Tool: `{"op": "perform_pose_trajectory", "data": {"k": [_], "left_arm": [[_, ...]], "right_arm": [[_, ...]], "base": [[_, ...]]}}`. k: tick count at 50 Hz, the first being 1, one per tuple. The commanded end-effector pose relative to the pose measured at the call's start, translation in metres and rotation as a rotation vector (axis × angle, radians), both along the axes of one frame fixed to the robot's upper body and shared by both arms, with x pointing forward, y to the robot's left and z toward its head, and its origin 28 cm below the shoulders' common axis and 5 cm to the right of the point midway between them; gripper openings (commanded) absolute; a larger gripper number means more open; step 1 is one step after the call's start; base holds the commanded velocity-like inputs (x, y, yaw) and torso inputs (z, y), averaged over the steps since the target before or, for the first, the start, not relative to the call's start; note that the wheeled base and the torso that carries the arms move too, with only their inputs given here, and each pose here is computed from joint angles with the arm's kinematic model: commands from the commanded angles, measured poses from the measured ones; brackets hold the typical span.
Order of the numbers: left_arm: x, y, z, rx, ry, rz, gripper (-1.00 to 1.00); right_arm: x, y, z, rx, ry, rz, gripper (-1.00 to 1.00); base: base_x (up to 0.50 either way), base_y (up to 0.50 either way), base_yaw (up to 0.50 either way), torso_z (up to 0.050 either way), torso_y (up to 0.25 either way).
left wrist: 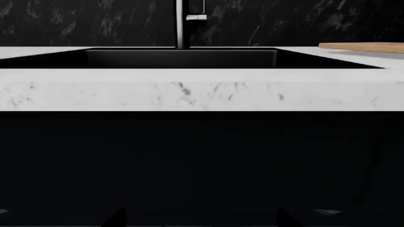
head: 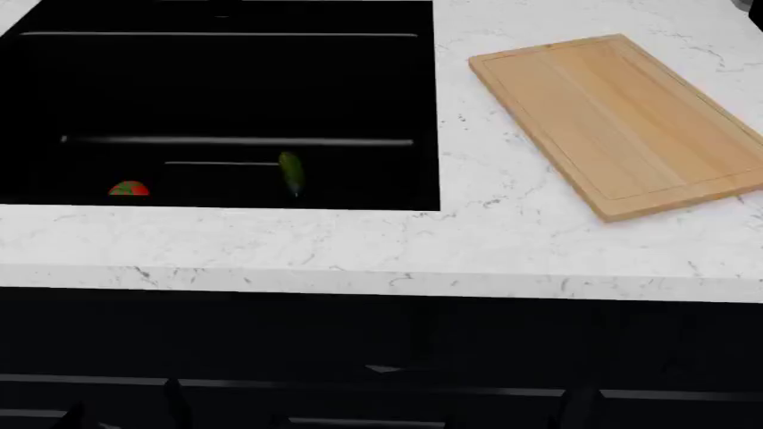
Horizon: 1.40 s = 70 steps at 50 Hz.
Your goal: Pick the vegetables from the sink and place them on the cutting board.
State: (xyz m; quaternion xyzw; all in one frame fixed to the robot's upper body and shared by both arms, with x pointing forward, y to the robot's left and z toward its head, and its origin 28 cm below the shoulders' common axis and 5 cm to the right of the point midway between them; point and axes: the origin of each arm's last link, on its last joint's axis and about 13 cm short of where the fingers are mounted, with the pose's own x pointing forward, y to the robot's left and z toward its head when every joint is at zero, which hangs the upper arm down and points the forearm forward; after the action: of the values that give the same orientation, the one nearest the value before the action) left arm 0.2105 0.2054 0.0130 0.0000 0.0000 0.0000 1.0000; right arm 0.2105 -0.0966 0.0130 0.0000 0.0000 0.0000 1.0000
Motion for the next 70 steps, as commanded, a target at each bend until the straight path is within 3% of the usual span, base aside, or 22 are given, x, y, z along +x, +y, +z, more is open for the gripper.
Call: {"op": "perform_pose_trajectory", "data": {"k": [1,10,12,13,20,45,48,50,51,52,53,54,55,57,58,62,70], "left_arm": [[-0.001,0.0,0.001,0.002,0.0,0.0,1.0],[0.0,-0.002,-0.002,0.068,-0.004,-0.01,1.0],[-0.001,-0.001,0.002,0.024,-0.02,-0.014,1.0],[-0.001,-0.001,0.002,0.025,-0.023,-0.011,1.0],[-0.002,0.0,0.002,0.02,-0.032,-0.005,1.0],[-0.003,0.0,0.001,0.055,-0.033,0.007,1.0],[-0.003,-0.001,0.001,0.062,-0.032,0.005,1.0],[-0.004,-0.001,0.0,0.061,-0.024,-0.007,1.0],[-0.002,-0.001,-0.002,0.07,-0.011,-0.017,1.0],[0.0,-0.002,0.0,0.073,-0.017,-0.051,1.0],[0.002,-0.002,0.003,0.07,-0.034,-0.061,1.0],[0.005,-0.002,0.011,0.065,-0.039,-0.131,1.0],[0.01,-0.002,0.022,0.103,-0.071,-0.11,1.0],[0.021,-0.001,0.041,0.071,-0.078,-0.117,1.0],[0.028,-0.001,0.055,0.122,-0.106,-0.114,1.0],[0.042,-0.002,0.094,0.135,-0.153,-0.099,1.0],[0.09,0.007,0.152,0.162,-0.175,-0.011,1.0]], "right_arm": [[-0.002,0.0,0.002,-0.003,0.0,0.0,1.0],[-0.002,0.0,0.003,0.026,-0.024,0.007,1.0],[-0.002,0.0,0.003,0.029,-0.021,0.0,1.0],[-0.001,-0.001,0.001,0.0,0.012,-0.028,1.0],[-0.002,-0.002,0.002,0.017,-0.003,-0.028,1.0],[-0.004,-0.001,0.003,0.04,-0.024,-0.011,1.0],[-0.002,-0.002,0.001,0.055,-0.002,-0.013,1.0],[0.0,-0.004,-0.006,0.082,0.088,-0.064,1.0],[0.0,-0.006,-0.002,0.127,0.095,-0.042,1.0],[0.003,-0.006,0.01,0.108,0.134,-0.02,1.0],[0.002,-0.005,0.021,0.024,0.134,-0.024,1.0],[0.001,-0.005,0.033,-0.007,0.113,0.034,1.0],[0.003,-0.01,0.044,-0.012,0.081,0.024,1.0],[0.01,-0.02,0.066,-0.007,0.077,0.009,1.0],[0.014,-0.024,0.089,-0.042,0.047,0.002,1.0],[0.024,-0.034,0.132,-0.106,0.021,-0.04,1.0],[0.07,-0.048,0.179,-0.193,0.07,-0.087,1.0]], "base": [[0.0,0.0,0.0,0.0,0.0],[0.0,0.0,0.0,0.0,0.0],[0.0,0.0,0.0,0.0,0.0],[0.0,0.0,0.0,0.0,0.0],[0.0,0.5,0.0,0.0,0.0],[0.0,0.5,0.0,0.0,0.0],[0.0,0.5,0.0,0.0,0.0],[0.0,0.5,0.0,0.0,0.0],[0.0,0.0,0.0,0.0,0.0],[0.0,0.0,0.0,0.0,0.0],[0.0,0.0,0.0,0.02,0.0],[0.0,0.0,0.0,0.05,0.0],[0.0,0.0,0.0,0.05,0.0],[0.0,0.0,0.0,0.05,0.0],[0.0,0.0,0.0,0.05,0.0],[0.0,0.0,0.0,0.05,0.0],[0.0,0.0,0.0,0.05,0.0]]}}
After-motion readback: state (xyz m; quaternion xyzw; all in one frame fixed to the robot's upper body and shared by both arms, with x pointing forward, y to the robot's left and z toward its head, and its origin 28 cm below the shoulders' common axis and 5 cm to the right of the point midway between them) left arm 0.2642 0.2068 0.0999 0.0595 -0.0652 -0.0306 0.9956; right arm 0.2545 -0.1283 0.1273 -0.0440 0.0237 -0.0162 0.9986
